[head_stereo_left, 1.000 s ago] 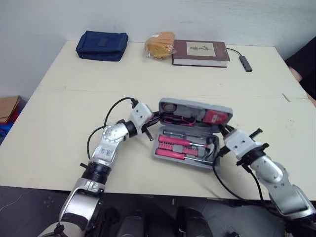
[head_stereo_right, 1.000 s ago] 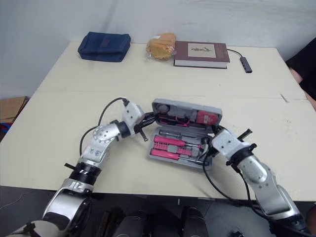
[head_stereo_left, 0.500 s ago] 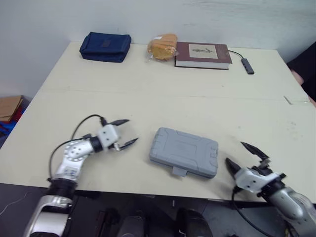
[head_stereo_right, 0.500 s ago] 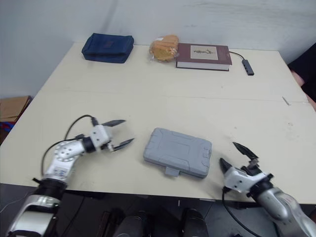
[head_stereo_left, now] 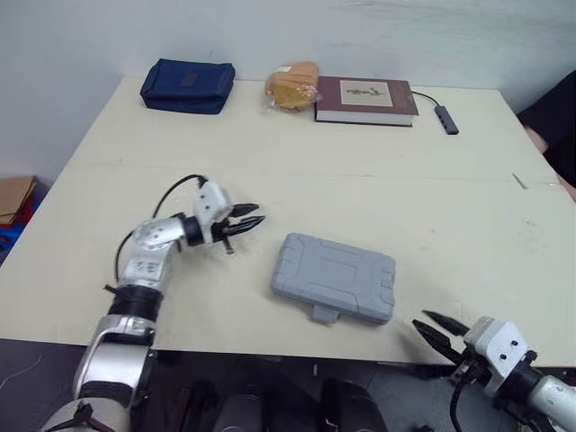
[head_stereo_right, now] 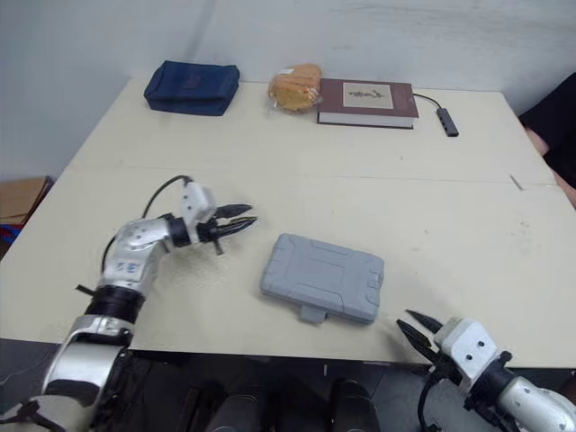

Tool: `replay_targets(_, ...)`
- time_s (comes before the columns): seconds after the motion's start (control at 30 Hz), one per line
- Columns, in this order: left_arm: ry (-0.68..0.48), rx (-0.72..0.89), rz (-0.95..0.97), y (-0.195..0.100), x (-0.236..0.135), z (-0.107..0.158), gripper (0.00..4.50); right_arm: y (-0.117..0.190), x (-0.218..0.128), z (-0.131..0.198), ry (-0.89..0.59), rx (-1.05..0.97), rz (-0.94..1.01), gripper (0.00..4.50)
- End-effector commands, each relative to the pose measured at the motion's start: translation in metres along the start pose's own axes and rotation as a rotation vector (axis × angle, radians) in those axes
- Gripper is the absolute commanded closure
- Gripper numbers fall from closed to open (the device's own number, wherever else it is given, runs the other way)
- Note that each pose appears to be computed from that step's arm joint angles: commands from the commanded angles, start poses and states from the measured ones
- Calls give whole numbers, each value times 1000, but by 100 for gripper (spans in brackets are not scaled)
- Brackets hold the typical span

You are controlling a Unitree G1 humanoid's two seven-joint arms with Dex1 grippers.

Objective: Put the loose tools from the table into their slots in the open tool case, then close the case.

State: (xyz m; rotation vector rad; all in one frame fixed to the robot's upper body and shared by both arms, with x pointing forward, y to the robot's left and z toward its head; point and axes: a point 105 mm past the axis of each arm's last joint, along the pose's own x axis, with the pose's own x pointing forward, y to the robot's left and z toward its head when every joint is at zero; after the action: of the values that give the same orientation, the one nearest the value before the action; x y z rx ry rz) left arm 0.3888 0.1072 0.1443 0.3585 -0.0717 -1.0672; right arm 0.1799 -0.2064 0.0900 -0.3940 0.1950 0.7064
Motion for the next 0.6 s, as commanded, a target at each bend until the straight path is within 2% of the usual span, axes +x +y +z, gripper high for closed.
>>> replay_targets(0.03, 60, 4, -77, -5, 33, 2, 447, 17, 8, 7, -2, 32, 124, 450)
replay_targets(0.13, 75, -55, -123, -11, 60, 7, 447, 35, 17, -2, 49, 48, 240, 450)
replay_targets(0.23, 128, -3, -193, -21, 71, 3, 447, 41, 27, -10, 83, 50, 283, 450)
replay_targets(0.43, 142, 38, -295, -35, 76, 1, 447, 19, 39, -17, 108, -24, 212, 450)
replay_targets(0.6, 156, 9, -417, -45, 60, -10, 447, -18, 31, -34, 206, -105, 125, 450)
